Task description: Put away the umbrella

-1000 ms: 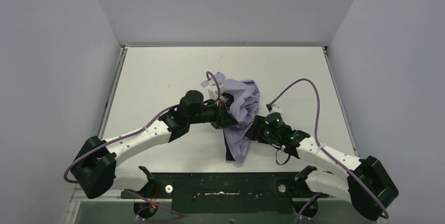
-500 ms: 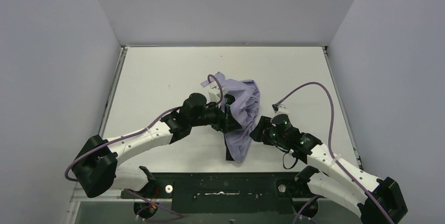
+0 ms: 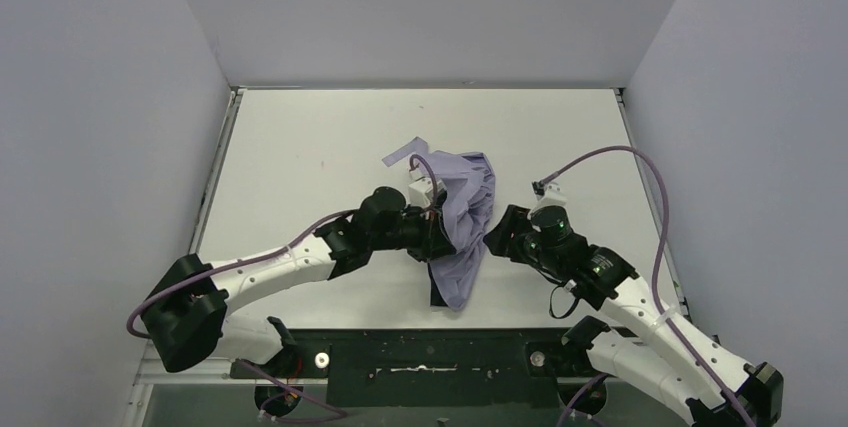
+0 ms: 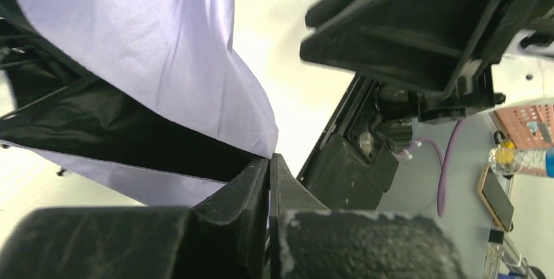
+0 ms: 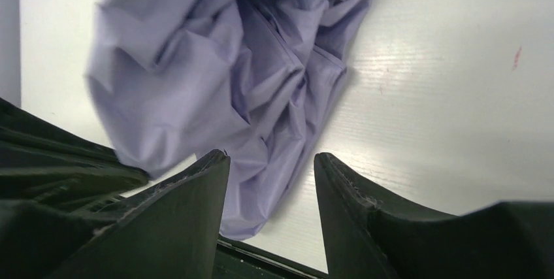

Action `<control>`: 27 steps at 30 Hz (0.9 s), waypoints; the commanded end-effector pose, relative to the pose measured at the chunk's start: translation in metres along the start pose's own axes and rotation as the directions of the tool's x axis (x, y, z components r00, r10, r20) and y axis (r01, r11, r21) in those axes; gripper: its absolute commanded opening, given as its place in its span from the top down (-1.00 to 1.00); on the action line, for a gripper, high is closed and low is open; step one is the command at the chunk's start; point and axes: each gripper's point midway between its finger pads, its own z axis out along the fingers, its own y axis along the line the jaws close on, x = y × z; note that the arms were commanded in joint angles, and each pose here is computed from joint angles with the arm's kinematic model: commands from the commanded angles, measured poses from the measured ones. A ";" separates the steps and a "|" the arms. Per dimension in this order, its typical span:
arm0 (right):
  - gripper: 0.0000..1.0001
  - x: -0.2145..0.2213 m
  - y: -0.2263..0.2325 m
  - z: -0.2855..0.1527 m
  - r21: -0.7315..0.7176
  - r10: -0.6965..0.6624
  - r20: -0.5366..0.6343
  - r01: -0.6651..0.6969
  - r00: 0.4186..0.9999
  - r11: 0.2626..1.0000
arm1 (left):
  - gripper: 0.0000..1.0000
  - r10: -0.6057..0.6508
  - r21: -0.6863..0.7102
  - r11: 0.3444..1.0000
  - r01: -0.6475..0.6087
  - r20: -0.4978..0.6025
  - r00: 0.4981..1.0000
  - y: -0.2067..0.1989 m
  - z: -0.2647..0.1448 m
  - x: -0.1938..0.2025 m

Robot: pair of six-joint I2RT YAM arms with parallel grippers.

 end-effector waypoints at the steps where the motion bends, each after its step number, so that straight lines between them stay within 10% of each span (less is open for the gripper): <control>1: -0.04 -0.037 0.021 -0.018 -0.033 -0.034 0.097 0.037 0.995 0.999 | 1.00 0.052 0.014 0.999 -0.052 0.004 0.999 -0.015 -0.001 0.012; 15: 0.43 -0.049 0.105 -0.011 -0.346 -0.049 0.022 0.054 0.999 0.937 | 1.00 0.036 -0.029 0.999 -0.040 -0.130 0.991 0.009 0.026 0.115; 27: 0.61 0.020 0.082 0.039 -0.291 -0.023 -0.127 -0.015 0.992 0.957 | 1.00 0.039 -0.036 0.998 -0.046 -0.171 0.985 0.015 0.028 0.135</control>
